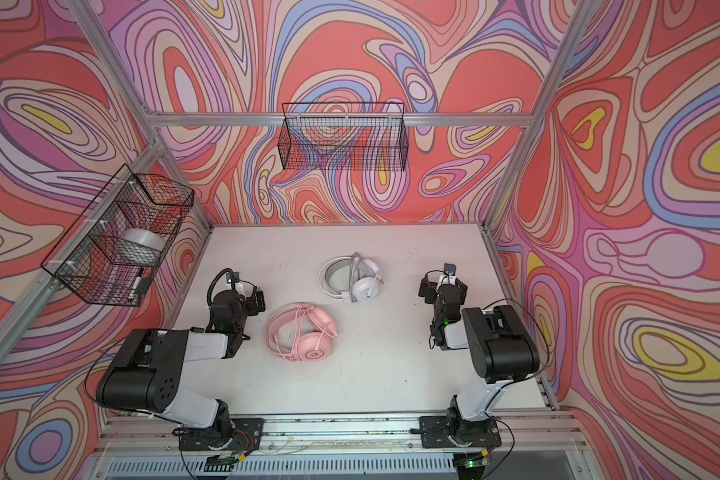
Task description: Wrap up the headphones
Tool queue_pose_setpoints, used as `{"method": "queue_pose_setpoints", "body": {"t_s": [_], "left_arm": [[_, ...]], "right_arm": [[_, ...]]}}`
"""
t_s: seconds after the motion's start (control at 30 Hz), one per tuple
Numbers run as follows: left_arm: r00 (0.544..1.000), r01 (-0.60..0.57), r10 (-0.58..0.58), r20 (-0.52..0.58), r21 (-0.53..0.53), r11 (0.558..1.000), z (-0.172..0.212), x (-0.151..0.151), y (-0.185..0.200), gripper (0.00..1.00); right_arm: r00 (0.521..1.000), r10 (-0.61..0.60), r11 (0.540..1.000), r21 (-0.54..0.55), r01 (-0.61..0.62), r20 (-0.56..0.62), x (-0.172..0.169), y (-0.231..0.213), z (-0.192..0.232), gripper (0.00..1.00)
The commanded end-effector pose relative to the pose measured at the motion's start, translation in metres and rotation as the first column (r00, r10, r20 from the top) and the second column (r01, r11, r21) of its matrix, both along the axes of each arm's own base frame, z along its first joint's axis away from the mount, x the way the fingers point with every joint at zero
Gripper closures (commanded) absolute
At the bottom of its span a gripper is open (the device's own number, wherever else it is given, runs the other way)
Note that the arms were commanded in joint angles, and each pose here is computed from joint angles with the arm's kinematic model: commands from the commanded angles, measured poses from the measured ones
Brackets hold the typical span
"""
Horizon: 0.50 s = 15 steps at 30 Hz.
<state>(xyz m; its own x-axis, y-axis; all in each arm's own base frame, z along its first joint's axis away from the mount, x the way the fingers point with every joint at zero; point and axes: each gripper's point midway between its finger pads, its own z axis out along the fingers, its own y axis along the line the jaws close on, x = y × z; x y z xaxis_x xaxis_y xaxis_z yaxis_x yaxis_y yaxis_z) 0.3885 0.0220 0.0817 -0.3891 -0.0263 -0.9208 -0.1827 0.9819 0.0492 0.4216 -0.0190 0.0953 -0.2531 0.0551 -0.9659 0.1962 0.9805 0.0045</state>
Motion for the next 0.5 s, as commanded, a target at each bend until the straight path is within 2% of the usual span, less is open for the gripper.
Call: {"method": "queue_pose_setpoints", "body": {"t_s": [0.0,0.47], "left_arm": [[0.999,0.011,-0.011,0.039,0.002,1.0,0.0077,0.0029,0.0003,0.0],[0.999,0.006,-0.006,0.053,0.001,1.0,0.0091,0.0015,0.0015,0.0]], "right_arm": [[1.0,0.002,1.0,-0.001,-0.002,-0.005,0.003,-0.001,-0.0009,0.02],[1.0,-0.001,1.0,-0.002,0.001,-0.002,0.0021,-0.0021,-0.0004,0.02]]}}
